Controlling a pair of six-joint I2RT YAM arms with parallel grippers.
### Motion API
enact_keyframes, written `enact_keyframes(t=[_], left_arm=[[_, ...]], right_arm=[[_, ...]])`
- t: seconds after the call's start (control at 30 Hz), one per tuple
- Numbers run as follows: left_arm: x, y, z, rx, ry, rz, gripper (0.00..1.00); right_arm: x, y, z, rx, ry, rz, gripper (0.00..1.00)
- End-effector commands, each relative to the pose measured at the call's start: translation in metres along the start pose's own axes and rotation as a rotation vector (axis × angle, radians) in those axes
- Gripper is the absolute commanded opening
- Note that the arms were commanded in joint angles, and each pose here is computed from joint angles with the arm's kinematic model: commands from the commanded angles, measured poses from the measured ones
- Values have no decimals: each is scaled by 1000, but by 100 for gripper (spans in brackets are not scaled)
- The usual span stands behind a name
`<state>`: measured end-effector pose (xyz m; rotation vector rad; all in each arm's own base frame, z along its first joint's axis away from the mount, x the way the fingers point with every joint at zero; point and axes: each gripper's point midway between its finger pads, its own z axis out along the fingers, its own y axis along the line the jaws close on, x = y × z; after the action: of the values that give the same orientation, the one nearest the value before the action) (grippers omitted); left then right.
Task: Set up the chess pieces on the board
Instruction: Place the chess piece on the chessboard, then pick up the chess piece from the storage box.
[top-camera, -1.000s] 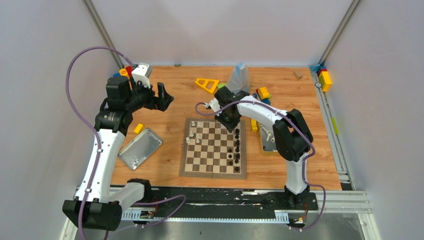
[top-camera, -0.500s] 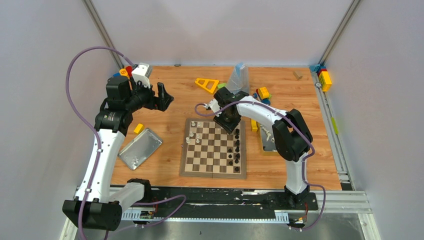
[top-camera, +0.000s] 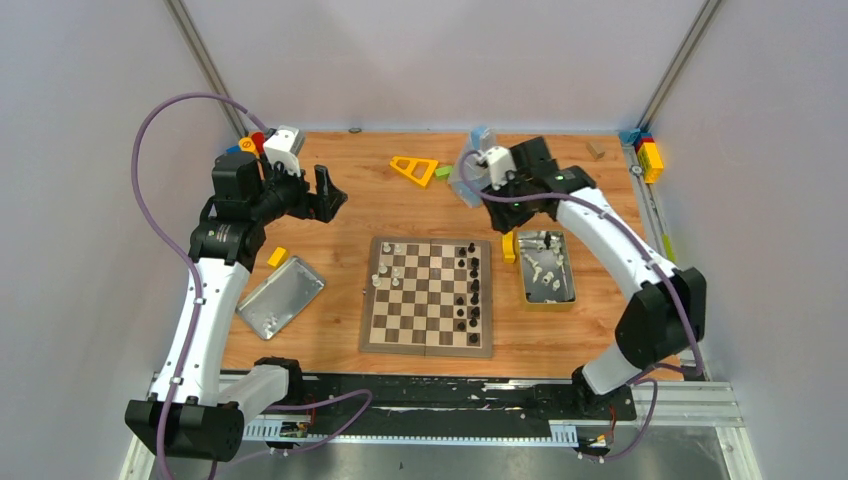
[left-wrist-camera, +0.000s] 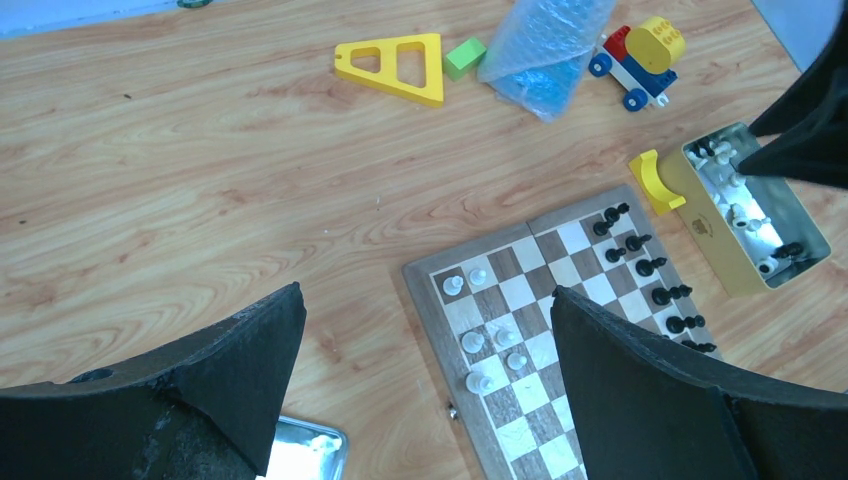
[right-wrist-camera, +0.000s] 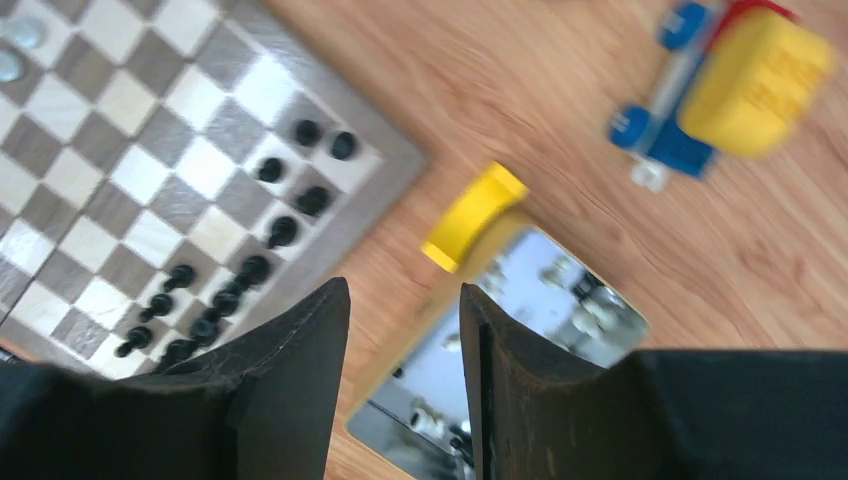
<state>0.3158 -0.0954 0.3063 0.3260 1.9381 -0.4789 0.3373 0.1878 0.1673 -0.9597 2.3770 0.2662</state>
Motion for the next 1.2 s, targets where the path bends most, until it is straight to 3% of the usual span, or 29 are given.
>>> enact_keyframes(t=[0.0,0.2,0.4,1.17], left_arm=[[-11,0,-3,7,-40,24,100],[-11,-1,0,18,-41,17,100],[-9,-1,1,19,-38,15,100],[-8,0,1,13,-38,17,100]], right_arm=[[26,-50,-19,76,-33,170,46],[87,-98,-5,223,55,289,40],[111,-124,18,343,99,324,32],[130,-145,63,408,127,325,25]])
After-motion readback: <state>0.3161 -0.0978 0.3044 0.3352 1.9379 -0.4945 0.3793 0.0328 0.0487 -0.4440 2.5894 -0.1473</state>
